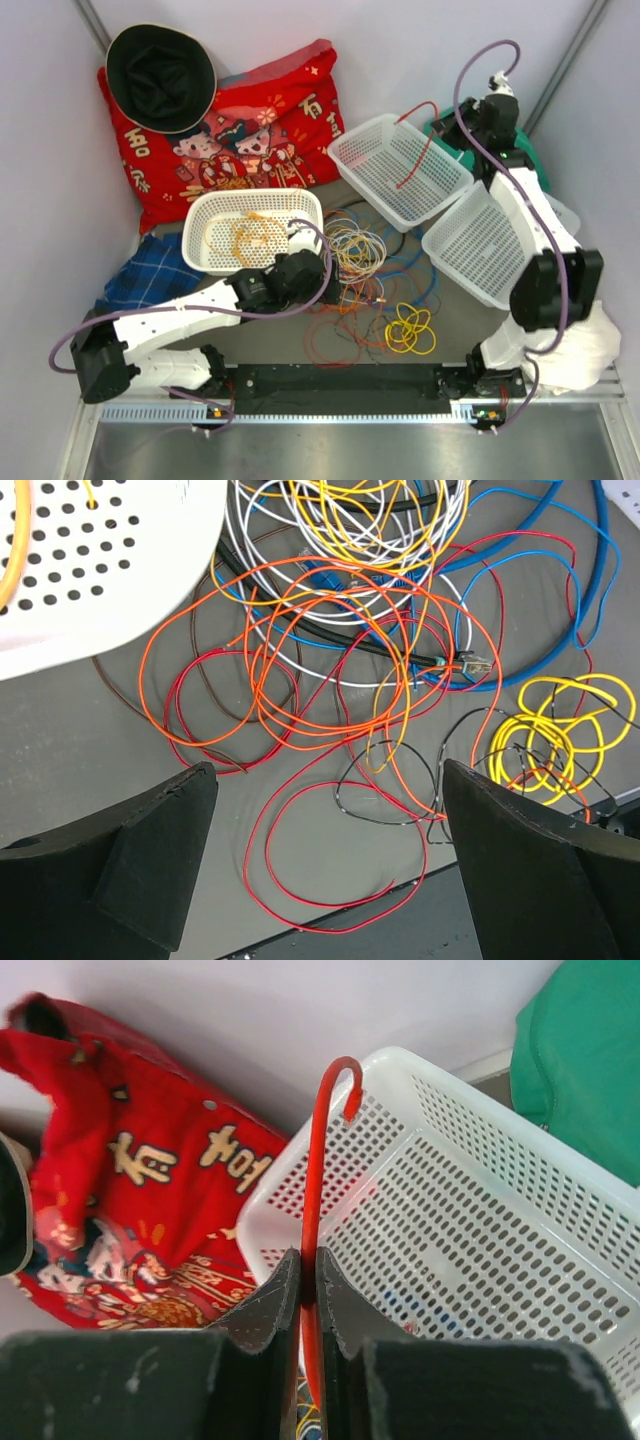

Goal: Untangle the cables

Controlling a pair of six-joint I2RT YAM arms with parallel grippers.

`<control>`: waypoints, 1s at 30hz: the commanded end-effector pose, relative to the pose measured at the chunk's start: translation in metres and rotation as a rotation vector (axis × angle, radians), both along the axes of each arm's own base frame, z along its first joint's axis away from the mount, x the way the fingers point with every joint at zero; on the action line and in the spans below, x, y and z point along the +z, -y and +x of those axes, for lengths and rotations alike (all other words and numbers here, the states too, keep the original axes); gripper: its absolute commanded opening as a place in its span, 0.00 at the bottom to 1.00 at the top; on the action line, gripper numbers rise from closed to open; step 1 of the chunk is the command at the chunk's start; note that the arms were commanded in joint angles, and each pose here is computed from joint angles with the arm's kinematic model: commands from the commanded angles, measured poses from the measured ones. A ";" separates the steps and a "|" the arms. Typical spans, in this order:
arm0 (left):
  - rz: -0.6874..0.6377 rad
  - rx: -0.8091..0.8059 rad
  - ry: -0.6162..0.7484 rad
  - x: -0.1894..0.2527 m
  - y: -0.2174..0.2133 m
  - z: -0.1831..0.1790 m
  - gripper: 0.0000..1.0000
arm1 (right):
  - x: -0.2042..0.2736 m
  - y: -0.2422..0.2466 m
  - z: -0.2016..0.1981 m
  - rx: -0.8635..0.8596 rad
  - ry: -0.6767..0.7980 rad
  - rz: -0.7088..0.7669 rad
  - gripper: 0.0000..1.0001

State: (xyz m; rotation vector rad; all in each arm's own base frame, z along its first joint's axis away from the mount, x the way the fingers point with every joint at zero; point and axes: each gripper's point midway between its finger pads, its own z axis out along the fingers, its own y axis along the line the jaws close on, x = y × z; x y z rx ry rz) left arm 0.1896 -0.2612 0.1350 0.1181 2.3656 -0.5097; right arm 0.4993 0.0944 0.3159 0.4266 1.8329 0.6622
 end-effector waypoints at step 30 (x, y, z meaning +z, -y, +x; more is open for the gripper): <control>-0.045 0.104 -0.083 0.002 -0.001 -0.001 0.94 | -0.143 -0.163 -0.262 0.635 -0.208 -0.345 0.64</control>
